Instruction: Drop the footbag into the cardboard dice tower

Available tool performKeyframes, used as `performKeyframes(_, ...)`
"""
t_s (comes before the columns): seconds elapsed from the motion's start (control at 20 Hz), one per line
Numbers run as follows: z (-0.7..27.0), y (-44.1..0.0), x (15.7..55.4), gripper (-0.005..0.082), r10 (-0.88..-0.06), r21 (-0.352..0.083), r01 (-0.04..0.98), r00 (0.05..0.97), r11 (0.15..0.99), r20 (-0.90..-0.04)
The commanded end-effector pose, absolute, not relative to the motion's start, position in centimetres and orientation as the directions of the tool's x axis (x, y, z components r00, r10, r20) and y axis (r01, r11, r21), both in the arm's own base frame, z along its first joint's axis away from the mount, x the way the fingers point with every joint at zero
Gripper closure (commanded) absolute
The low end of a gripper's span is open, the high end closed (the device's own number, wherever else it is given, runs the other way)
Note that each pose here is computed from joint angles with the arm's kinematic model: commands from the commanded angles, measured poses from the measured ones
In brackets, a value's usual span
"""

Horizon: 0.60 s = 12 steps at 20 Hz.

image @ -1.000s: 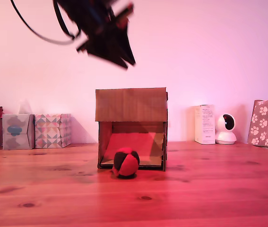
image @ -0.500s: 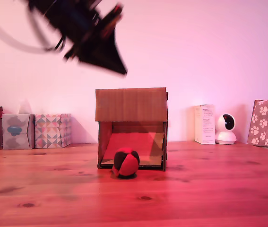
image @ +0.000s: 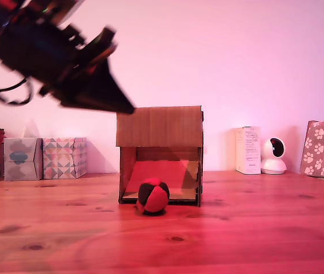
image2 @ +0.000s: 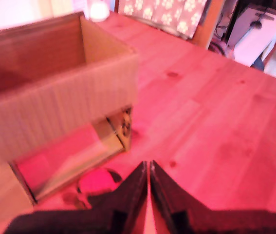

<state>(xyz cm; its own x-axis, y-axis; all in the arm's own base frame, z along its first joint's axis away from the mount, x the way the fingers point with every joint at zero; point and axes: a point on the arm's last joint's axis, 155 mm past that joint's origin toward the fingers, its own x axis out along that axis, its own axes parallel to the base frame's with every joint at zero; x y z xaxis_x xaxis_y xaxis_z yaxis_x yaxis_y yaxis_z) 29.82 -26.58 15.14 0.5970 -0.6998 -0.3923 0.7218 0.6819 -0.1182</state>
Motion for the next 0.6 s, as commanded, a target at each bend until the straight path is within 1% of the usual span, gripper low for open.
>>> performKeyframes(0.0, 15.8, -25.9, 29.5, 0.079, -0.692, -0.123, 0.702, 0.628, 0.701, -0.356)
performKeyframes(0.1, 15.9, -24.8, 29.2, 0.079, -0.671, -0.125, 0.676, 0.658, 0.726, -0.342)
performKeyframes(0.2, 16.2, -23.6, 28.9, 0.079, -0.647, -0.114, 0.65, 0.69, 0.751, -0.326)
performKeyframes(0.3, 16.4, -22.5, 28.6, 0.079, -0.636, -0.113, 0.637, 0.706, 0.762, -0.31)
performKeyframes(0.4, 16.2, -21.2, 28.5, 0.079, -0.617, -0.121, 0.613, 0.726, 0.781, -0.305)
performKeyframes(0.45, 15.9, -20.5, 28.5, 0.079, -0.6, -0.136, 0.591, 0.735, 0.795, -0.317)
performKeyframes(0.55, 15.4, -19.1, 28.4, 0.079, -0.573, -0.138, 0.562, 0.75, 0.815, -0.33)
